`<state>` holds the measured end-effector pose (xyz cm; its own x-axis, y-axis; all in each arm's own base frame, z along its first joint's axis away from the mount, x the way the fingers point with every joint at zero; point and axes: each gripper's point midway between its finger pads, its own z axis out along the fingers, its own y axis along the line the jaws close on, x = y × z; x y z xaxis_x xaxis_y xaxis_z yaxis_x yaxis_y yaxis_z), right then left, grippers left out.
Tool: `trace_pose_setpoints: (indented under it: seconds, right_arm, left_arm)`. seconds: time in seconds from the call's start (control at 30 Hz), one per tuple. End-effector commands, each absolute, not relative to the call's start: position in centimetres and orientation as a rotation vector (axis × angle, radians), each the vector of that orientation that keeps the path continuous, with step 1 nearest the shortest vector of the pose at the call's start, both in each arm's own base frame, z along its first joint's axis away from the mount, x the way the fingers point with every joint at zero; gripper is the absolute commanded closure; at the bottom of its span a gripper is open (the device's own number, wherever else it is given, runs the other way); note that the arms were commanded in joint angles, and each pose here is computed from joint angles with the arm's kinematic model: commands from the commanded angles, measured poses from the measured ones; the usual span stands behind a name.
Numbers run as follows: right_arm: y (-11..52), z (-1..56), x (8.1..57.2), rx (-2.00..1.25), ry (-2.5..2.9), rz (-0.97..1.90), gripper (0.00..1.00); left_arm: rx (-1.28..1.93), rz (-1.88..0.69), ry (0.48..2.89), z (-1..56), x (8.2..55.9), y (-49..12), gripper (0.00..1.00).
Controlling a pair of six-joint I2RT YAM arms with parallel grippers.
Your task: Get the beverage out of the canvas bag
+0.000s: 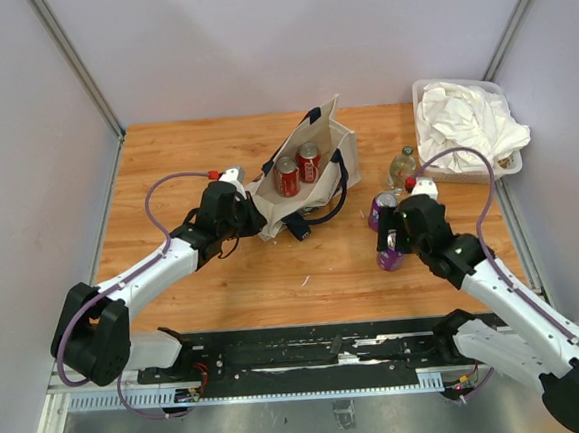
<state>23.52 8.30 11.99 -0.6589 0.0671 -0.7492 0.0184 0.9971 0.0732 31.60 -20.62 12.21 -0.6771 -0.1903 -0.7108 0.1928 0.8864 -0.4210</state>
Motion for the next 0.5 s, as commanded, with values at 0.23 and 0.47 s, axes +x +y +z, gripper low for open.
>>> trace_pose_setpoints:
  seconds: [0.23, 0.47]
  right_arm:
    - [14.1, 32.8, 29.9, -0.24, 2.007, 0.141, 0.14]
    - [23.2, 36.5, 35.0, -0.424, 1.987, 0.286, 0.25]
  left_arm:
    - [0.009, -0.601, 2.285, 11.3, 30.7, -20.7, 0.86]
    - [0.003, -0.616, 2.284, 11.4, 30.6, -20.9, 0.85]
